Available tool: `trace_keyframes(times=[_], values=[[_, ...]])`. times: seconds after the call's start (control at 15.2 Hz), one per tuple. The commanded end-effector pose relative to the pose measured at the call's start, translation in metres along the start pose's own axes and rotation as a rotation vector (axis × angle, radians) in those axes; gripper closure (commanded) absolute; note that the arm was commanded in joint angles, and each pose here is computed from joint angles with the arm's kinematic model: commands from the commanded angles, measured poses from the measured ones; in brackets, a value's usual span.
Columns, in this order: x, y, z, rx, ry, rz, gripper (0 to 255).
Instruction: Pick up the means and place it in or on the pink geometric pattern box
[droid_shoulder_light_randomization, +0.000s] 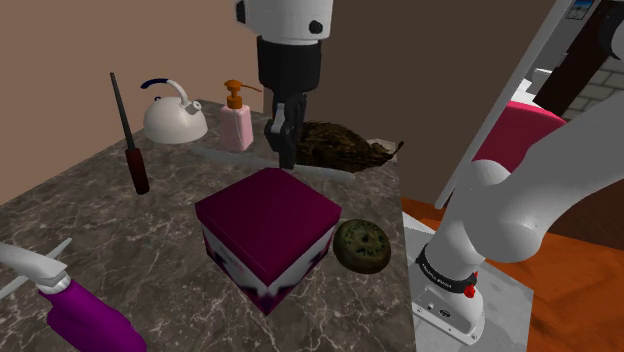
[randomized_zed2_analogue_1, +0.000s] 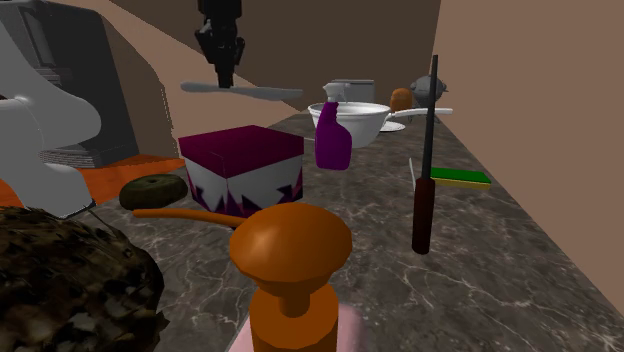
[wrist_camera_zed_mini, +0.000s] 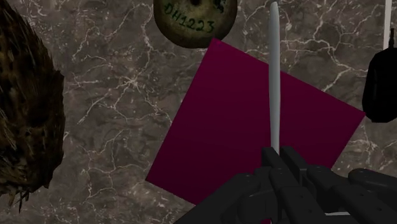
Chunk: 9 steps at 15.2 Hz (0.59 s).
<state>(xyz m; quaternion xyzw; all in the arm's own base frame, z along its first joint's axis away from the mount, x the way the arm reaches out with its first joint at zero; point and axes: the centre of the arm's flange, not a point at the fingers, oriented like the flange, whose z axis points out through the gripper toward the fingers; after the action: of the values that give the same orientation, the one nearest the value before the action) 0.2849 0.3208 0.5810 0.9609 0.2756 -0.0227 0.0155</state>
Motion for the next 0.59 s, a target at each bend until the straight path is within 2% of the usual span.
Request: trace_keyframes(times=[0.0, 0.53], values=[[0.000, 0.000, 0.010, 0.000, 0.000, 0.000, 255], [0.002, -0.001, 0.053, 0.000, 0.000, 0.000, 255]])
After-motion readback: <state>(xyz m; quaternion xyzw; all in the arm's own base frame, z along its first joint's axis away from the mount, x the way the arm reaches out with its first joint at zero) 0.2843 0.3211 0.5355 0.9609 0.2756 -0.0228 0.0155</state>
